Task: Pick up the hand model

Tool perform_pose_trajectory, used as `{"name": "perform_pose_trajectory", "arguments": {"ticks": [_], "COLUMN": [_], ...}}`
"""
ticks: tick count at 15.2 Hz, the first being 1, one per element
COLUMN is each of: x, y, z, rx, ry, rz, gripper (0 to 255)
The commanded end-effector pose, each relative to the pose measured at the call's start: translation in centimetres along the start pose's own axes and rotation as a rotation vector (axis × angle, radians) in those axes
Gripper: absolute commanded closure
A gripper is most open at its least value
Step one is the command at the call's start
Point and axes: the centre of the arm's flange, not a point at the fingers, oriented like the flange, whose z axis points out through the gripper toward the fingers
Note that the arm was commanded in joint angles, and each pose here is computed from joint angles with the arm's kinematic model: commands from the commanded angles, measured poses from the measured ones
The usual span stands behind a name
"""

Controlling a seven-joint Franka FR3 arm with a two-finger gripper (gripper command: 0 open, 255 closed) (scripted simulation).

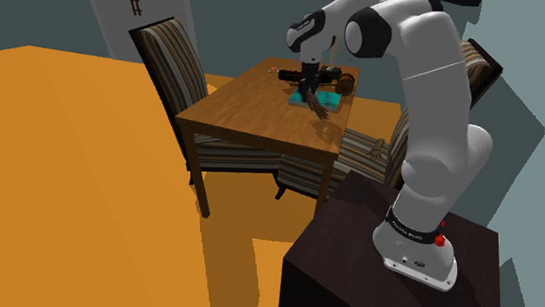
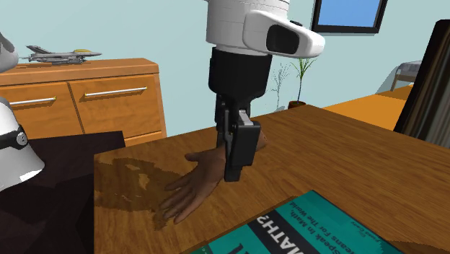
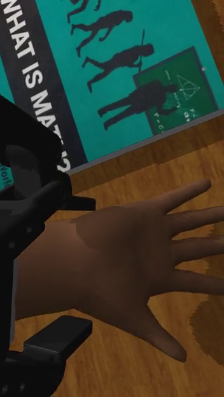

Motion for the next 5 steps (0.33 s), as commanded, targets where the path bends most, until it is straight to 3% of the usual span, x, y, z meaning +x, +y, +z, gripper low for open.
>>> {"name": "perform_pose_trajectory", "arguments": {"ticks": [1,5], "x": [-0.2,-0.3], "y": [-0.1,-0.2], "z": [-1.1,-2.2], "rx": [0.000,0.000], "ry": [0.000,0.000], "rz": [0.000,0.000], "gripper": [255,255]}}
